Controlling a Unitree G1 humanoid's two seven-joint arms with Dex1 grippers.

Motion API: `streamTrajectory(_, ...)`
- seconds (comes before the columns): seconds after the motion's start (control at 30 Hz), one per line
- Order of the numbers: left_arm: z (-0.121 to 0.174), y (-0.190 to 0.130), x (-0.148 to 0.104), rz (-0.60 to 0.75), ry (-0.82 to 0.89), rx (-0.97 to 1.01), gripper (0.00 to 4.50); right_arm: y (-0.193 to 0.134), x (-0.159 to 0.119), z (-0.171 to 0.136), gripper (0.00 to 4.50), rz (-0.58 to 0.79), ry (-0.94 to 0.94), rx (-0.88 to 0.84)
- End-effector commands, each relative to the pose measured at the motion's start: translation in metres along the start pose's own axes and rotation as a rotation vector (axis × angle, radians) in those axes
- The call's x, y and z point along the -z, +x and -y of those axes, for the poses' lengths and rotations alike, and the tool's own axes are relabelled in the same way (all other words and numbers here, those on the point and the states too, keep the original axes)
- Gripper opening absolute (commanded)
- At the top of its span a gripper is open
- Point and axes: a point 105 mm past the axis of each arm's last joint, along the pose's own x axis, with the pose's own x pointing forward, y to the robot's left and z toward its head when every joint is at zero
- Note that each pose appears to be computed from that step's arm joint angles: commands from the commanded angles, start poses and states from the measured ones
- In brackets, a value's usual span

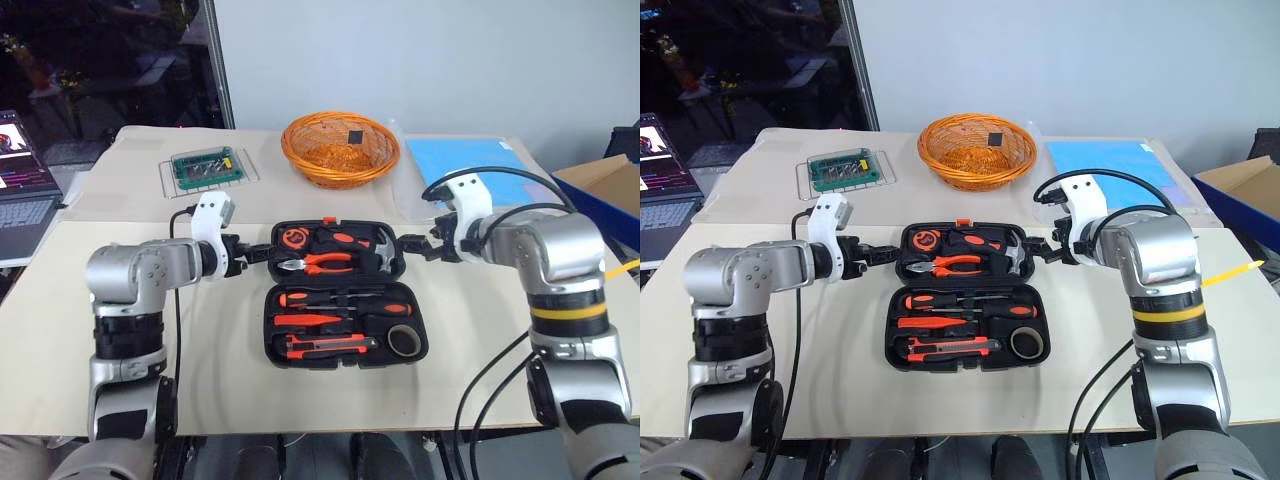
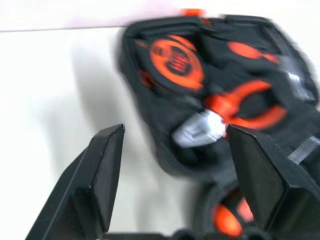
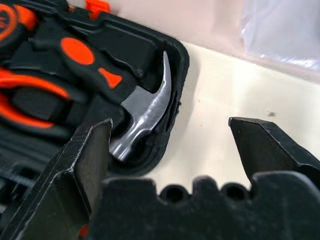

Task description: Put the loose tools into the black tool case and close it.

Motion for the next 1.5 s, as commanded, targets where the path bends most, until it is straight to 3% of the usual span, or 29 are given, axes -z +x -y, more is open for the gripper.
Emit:
streamTrajectory(0.03,-0.002,0.01,-0.011,0.023,0.013,-0.027,3.47,0.003,-0.013,0.012,4.33,0.01,0.034,0.035)
streamTrajectory(0.17,-0.002,0.025,-0.006,0.003,-0.017,-0.022,3.47,0.014,-0.007,0.012,4.33,-0.05,0.061,0.022)
streamTrajectory(0.2,-0.001,0.028,-0.005,0.005,-0.018,-0.018,3.23,0.017,-0.004,0.012,3.83,-0.061,0.066,0.021)
streamTrajectory(0.27,0.002,0.036,-0.002,-0.003,-0.028,-0.003,2.75,0.023,0.002,0.013,3.33,-0.087,0.063,0.021)
streamTrajectory(0.47,0.008,0.044,-0.001,-0.01,-0.029,0.019,0.57,0.03,0.008,0.01,1.23,-0.095,0.046,0.007)
streamTrajectory(0.53,0.008,0.041,-0.006,0.019,-0.027,0.031,0.05,0.028,0.002,0.007,0.62,-0.06,0.04,-0.011)
streamTrajectory(0.57,0.009,0.04,-0.01,0.045,-0.025,0.044,0.0,0.027,-0.001,0.006,0.15,-0.037,0.028,-0.018)
streamTrajectory(0.6,0.011,0.038,-0.016,0.074,-0.019,0.061,0.0,0.025,-0.006,0.005,0.02,-0.004,0.013,-0.018)
streamTrajectory(0.67,0.016,0.035,-0.025,0.12,0.005,0.098,0.0,0.022,-0.017,0.003,0.02,0.065,-0.007,-0.021)
streamTrajectory(0.8,0.035,0.027,-0.061,0.283,0.162,0.183,0.0,0.005,-0.054,-0.001,0.02,0.328,-0.152,0.015)
streamTrajectory(0.93,0.046,0.022,-0.078,0.404,0.328,0.236,0.0,-0.014,-0.074,-0.007,0.02,0.539,-0.218,0.023)
streamTrajectory(1.0,0.044,0.017,-0.074,0.435,0.466,0.226,0.0,-0.025,-0.068,-0.014,0.02,0.604,-0.254,0.009)
streamTrajectory(1.07,0.045,0.01,-0.06,0.432,0.625,0.253,0.0,-0.035,-0.047,-0.02,0.02,0.648,-0.368,0.016)
streamTrajectory(1.13,0.046,0.004,-0.049,0.446,0.723,0.27,0.0,-0.043,-0.027,-0.022,0.02,0.671,-0.348,0.013)
streamTrajectory(1.23,0.047,-0.001,-0.038,0.46,0.792,0.272,0.0,-0.049,-0.007,-0.02,0.02,0.686,-0.31,0.033)
streamTrajectory(1.43,0.041,-0.016,-0.011,0.42,0.859,0.324,0.0,-0.067,0.025,-0.028,0.02,0.726,-0.43,0.042)
streamTrajectory(1.5,0.035,-0.03,-0.009,0.415,0.812,0.351,0.75,-0.077,0.03,-0.028,0.0,0.738,-0.429,0.029)
